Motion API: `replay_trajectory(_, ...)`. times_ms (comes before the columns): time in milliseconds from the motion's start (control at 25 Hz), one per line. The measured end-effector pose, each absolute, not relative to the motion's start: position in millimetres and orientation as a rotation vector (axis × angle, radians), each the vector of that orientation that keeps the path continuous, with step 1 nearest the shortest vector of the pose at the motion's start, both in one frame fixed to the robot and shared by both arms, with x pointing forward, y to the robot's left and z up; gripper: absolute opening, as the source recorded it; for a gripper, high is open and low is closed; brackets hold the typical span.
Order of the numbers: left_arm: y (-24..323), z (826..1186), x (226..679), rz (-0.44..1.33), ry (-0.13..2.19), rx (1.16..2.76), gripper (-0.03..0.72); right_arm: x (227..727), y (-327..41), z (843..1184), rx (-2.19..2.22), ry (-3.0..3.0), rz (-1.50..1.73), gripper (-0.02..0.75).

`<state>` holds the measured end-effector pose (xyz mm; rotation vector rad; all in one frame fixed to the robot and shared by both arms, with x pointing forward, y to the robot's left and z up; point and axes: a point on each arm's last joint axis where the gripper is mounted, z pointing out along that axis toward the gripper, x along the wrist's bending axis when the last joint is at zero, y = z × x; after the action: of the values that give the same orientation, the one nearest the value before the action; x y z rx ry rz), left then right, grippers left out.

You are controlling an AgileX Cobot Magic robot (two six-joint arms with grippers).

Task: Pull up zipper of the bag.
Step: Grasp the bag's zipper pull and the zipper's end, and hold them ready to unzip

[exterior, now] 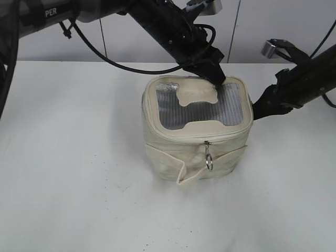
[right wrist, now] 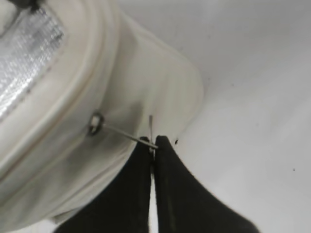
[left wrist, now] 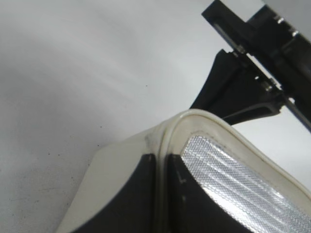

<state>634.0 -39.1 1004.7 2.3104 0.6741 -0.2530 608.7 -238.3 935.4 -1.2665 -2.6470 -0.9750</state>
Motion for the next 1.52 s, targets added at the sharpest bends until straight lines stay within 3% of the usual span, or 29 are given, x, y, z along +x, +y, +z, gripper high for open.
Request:
replay_trajectory(560,-39.2,1004.8,634.3,-0.25,0.676,2.308,0.042,579.6,-235.0,978.9,-1.311,-2.597,-0.785,0.005)
replay_trajectory(840,-39.6,1004.5,634.1,-0.255,0.703,2.305,0.042,539.6,-215.3,994.5,-1.295,-2.661,-0.607,0.005)
replay_trajectory(1120,-39.5,1004.1,634.4,-0.248,0.715,2.308,0.042,487.5,-182.2,1004.1,-1.221,-2.698,-0.576,0.005)
replay_trajectory(1520,-38.8,1003.4,632.9,-0.266,0.715,2.322,0.041,466.0,-91.0,1007.0,-0.942,-2.808,-0.753,0.005)
